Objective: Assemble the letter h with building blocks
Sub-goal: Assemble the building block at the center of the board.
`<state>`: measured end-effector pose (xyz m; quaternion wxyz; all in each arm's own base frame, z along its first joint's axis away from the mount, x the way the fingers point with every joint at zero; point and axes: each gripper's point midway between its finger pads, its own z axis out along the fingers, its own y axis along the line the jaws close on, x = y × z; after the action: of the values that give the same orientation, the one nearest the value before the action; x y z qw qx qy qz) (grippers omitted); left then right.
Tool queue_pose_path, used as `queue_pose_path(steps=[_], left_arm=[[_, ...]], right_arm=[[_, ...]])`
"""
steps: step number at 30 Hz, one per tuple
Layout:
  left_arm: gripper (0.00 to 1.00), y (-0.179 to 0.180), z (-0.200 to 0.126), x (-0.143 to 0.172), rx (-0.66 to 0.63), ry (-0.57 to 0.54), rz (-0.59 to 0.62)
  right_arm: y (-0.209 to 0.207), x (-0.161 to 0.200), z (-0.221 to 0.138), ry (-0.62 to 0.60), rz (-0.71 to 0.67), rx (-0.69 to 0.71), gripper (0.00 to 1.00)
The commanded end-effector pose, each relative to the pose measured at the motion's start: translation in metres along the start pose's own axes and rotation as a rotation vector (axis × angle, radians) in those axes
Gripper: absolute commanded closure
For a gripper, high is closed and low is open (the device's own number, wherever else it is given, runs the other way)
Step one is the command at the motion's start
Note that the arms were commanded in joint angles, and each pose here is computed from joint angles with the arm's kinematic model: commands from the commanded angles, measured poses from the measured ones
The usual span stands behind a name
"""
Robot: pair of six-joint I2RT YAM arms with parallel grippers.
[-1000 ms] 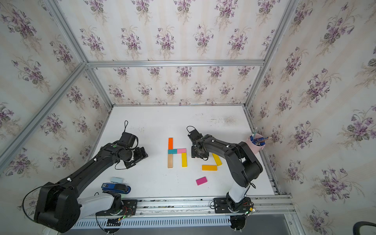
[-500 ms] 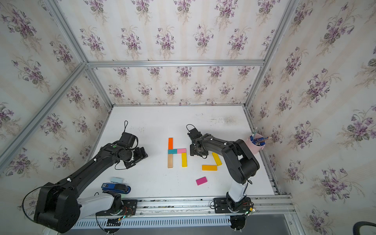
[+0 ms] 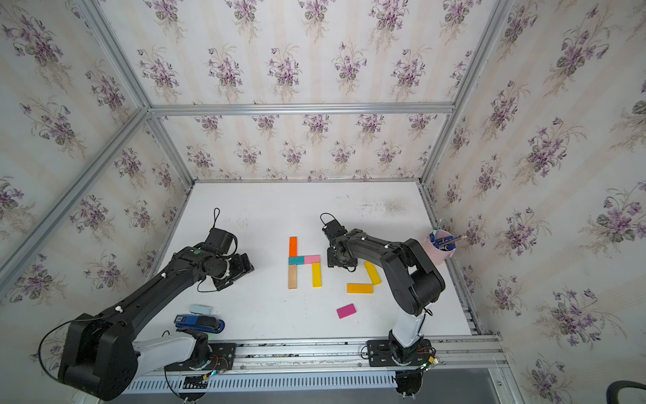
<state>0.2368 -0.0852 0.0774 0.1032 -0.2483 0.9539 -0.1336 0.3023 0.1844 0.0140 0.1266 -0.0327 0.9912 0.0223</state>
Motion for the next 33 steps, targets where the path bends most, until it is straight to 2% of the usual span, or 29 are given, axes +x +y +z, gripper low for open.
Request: queue_pose_path(steps=[1,28,33], left_arm=[[0.14,0.0003,-0.0006,-0.0019,-0.005,-0.006,-0.002],[0.14,0.0008,0.0015,-0.0012,-0.009,0.0,0.001],[0.14,-0.0007,0.0007,-0.0019,-0.002,-0.001,0.002]], right_arm=[[0.001,0.0061,0.0021,0.038,-0.008,-0.003,0.4],[-0.0045,0.0021,0.009,0.046,-0.021,0.049,0.41],[-0.0031,0.0031,0.0067,0.047,-0.026,0.039,0.28]])
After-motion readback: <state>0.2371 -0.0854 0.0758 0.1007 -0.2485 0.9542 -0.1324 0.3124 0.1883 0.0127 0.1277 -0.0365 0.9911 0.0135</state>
